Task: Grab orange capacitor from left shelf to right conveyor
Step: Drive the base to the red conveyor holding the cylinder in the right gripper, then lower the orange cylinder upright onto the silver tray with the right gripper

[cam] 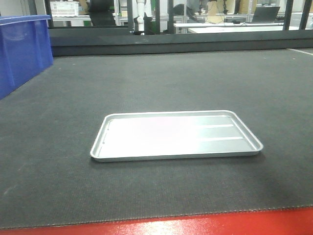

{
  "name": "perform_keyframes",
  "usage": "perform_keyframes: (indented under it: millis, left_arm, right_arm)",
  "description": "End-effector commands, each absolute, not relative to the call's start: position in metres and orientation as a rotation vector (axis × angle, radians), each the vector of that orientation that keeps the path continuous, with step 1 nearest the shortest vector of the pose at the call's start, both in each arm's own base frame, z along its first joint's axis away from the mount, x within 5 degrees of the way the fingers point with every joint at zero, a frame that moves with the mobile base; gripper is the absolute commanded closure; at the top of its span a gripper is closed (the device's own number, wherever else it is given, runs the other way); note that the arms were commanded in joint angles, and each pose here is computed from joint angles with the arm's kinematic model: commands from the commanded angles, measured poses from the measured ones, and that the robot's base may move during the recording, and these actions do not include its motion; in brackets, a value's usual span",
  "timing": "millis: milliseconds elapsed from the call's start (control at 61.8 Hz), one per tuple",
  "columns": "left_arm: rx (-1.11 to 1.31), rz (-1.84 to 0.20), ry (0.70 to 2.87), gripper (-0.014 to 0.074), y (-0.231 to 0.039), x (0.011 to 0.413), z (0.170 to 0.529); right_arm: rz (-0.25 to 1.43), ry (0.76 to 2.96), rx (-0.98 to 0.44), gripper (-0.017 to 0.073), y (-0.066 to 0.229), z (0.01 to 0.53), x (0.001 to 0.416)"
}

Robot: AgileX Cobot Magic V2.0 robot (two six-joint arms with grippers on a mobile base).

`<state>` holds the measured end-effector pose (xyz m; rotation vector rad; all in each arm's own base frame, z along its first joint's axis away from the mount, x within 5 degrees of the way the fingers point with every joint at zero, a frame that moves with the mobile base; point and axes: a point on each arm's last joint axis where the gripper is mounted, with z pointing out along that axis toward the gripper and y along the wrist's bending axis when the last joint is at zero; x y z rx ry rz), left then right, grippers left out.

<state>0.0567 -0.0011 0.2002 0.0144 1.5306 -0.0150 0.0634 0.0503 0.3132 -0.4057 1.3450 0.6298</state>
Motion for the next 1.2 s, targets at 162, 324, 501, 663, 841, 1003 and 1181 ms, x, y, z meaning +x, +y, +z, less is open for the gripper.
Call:
perform_keyframes:
  millis: [162, 324, 501, 663, 841, 1003, 1181]
  left_arm:
    - [0.008, -0.019, 1.447, 0.0699, -0.001, 0.056, 0.210]
    - [0.008, -0.019, 1.447, 0.0699, -0.001, 0.056, 0.210]
    - [0.008, -0.019, 1.447, 0.0699, -0.001, 0.056, 0.210]
    - [0.008, -0.019, 1.447, 0.0699, -0.001, 0.056, 0.210]
    - [0.008, -0.019, 1.447, 0.0699, -0.001, 0.056, 0.210]
    - [0.008, -0.019, 1.447, 0.0699, -0.001, 0.056, 0.210]
    - [0.008, -0.019, 1.447, 0.0699, -0.001, 0.056, 0.210]
  right_arm:
    - [0.612, 1.395, -0.425, 0.0505, 0.079, 0.326, 0.100]
    - [0.569, 1.480, -0.419, 0.0505, 0.110, 0.311, 0.152]
    - [0.558, 1.525, -0.422, 0.0505, 0.142, 0.282, 0.203]
    - [0.545, 1.602, -0.444, 0.0505, 0.161, 0.252, 0.230]
    - [0.549, 1.606, -0.448, 0.0429, 0.170, 0.227, 0.242]
    - [0.540, 1.626, -0.433, 0.0151, 0.173, 0.207, 0.252]
    - [0.540, 1.602, -0.415, -0.0047, 0.172, 0.199, 0.257]
